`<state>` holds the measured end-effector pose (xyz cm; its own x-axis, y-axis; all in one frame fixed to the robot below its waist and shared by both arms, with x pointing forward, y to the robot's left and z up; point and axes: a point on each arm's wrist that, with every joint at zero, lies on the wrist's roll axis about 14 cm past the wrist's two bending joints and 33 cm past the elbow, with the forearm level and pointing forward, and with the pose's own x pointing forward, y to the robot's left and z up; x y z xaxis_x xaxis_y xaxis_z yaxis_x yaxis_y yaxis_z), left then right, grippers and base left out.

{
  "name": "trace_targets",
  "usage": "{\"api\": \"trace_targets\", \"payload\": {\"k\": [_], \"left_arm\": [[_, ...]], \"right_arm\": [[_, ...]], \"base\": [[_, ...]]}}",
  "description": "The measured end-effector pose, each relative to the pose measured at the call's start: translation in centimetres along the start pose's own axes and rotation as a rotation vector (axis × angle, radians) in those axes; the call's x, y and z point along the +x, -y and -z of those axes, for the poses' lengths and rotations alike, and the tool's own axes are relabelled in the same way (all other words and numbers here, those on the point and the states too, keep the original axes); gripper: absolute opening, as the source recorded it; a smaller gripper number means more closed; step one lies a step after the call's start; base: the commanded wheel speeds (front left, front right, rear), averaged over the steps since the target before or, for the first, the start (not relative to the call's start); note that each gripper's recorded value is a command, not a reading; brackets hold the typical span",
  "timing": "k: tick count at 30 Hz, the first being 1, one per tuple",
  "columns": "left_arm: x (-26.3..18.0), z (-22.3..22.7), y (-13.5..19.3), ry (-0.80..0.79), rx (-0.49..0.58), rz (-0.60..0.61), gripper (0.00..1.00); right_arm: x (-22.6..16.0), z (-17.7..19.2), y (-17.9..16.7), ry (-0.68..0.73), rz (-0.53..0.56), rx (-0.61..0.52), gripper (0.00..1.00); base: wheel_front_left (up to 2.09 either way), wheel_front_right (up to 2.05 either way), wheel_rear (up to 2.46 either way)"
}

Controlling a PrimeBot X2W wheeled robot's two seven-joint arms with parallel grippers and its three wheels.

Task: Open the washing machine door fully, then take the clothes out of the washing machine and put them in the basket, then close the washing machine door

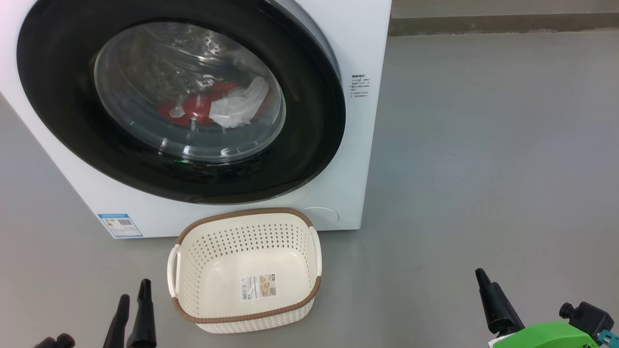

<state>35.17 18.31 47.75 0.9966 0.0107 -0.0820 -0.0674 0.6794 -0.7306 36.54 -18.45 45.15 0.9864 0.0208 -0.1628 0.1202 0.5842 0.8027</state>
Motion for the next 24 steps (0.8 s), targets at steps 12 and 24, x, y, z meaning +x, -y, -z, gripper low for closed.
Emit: {"api": "trace_targets", "payload": {"k": [12, 24], "left_arm": [[0.0, -0.6, 0.8, 0.031, 0.149, 0.025, 1.00], [-0.5, -0.9, 1.1, 0.053, 0.307, 0.043, 1.00]], "right_arm": [[0.1, 0.3, -0.5, -0.004, -0.026, -0.132, 1.00], [0.3, 0.4, -1.1, -0.008, -0.062, -0.274, 1.00]], "base": [[0.00, 0.00, 0.00], [0.00, 0.00, 0.00]]}}
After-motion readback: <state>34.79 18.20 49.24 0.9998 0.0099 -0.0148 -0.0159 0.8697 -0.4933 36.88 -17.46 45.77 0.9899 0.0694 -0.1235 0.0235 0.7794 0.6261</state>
